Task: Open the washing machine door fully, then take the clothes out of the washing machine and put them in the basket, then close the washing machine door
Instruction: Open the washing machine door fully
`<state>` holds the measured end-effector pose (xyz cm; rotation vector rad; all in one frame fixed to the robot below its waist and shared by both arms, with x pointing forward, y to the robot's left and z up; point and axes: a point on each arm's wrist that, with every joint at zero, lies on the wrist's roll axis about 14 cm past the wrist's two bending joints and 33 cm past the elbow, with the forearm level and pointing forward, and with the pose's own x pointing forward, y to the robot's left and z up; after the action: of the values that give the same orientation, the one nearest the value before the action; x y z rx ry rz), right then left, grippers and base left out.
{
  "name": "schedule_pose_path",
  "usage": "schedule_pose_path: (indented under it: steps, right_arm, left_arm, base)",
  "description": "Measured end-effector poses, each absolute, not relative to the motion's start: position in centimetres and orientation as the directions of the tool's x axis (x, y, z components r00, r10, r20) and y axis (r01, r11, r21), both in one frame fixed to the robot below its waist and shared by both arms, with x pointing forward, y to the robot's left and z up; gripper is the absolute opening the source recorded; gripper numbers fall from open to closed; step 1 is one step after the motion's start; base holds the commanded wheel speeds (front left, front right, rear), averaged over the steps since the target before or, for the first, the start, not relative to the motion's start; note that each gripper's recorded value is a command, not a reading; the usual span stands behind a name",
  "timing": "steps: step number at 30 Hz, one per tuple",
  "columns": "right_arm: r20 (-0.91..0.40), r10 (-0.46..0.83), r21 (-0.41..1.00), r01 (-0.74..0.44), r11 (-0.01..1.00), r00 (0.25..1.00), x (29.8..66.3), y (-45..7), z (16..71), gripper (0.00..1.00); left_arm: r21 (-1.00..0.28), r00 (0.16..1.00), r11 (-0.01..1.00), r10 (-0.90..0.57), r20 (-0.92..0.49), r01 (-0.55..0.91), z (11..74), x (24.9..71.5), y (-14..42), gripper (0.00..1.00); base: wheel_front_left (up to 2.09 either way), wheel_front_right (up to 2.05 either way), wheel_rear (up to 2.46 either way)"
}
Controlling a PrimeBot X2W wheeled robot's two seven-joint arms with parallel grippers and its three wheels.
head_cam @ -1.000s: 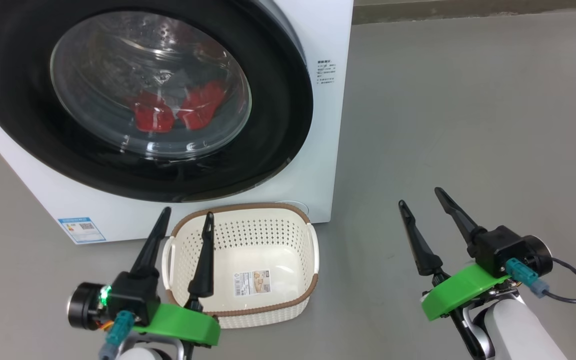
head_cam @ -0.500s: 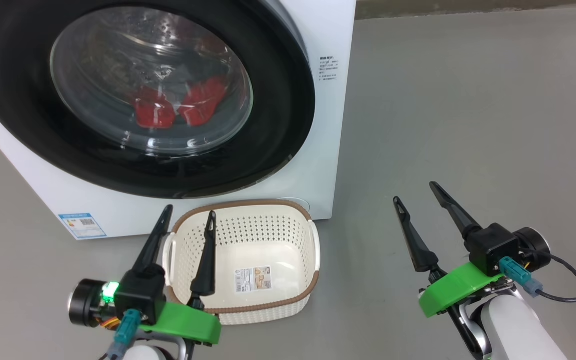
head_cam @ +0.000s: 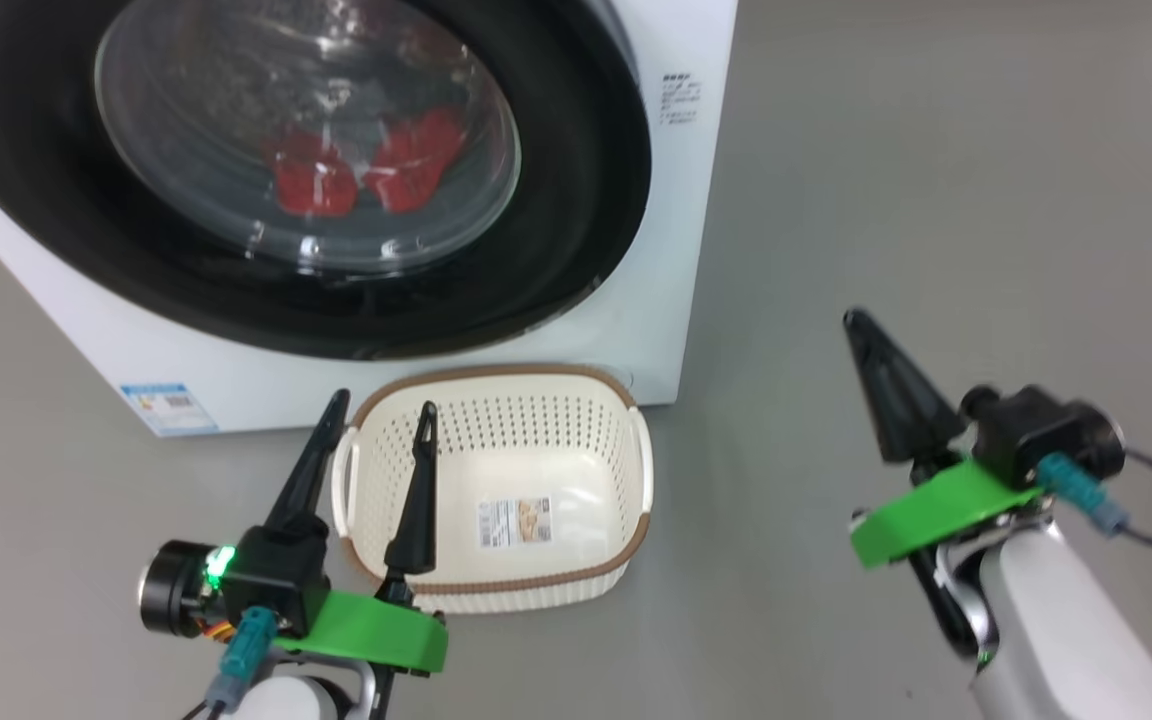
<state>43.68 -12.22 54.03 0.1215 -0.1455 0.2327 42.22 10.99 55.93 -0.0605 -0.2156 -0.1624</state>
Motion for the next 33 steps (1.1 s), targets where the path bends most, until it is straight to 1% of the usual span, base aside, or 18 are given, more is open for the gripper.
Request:
schedule_pose_path:
  steps: [6,9,14,19,23,28,32,33]
  right_arm:
    - [0.206,0.188,0.191,-0.227,0.955,0.960,46.4,-12.8,55.5,0.00]
    - [0.231,0.156,0.287,-0.220,0.932,0.960,48.4,-13.4,56.1,0.00]
    - [0.248,0.106,0.457,-0.212,0.864,0.963,51.0,-14.2,56.4,0.00]
    - [0.247,0.080,0.568,-0.211,0.795,0.966,53.9,-15.1,56.6,0.00]
    - [0.204,0.100,0.682,-0.214,0.699,0.974,56.2,-14.8,55.9,0.00]
    - [0.148,0.158,0.799,-0.212,0.562,0.976,58.6,-13.9,54.6,0.00]
    - [0.111,0.228,0.877,-0.204,0.436,0.967,60.1,-12.5,53.6,0.00]
    - [0.099,0.271,0.909,-0.198,0.367,0.957,60.7,-11.6,53.1,0.00]
  left_arm:
    - [-0.070,0.970,0.986,-0.135,0.204,0.152,55.2,43.1,11.6,1.00]
    - [-0.073,0.972,0.988,-0.121,0.201,0.138,54.8,43.8,11.9,1.00]
    - [-0.077,0.970,0.987,-0.119,0.214,0.138,54.9,44.7,12.1,1.00]
    - [-0.079,0.969,0.988,-0.115,0.218,0.135,54.7,45.4,12.2,1.00]
    - [-0.069,0.968,0.988,-0.123,0.221,0.141,54.4,46.1,11.9,1.00]
    - [-0.067,0.970,0.988,-0.123,0.212,0.140,53.6,47.0,11.8,1.00]
    - [-0.064,0.975,0.989,-0.122,0.187,0.136,52.5,47.5,11.9,1.00]
    - [-0.063,0.978,0.990,-0.116,0.172,0.129,51.8,47.6,12.0,1.00]
  base:
    - [0.00,0.00,0.00]
    - [0.00,0.00,0.00]
    - [0.00,0.00,0.00]
    - [0.00,0.00,0.00]
    - [0.00,0.00,0.00]
    - [0.00,0.00,0.00]
    - [0.00,0.00,0.00]
    - [0.00,0.00,0.00]
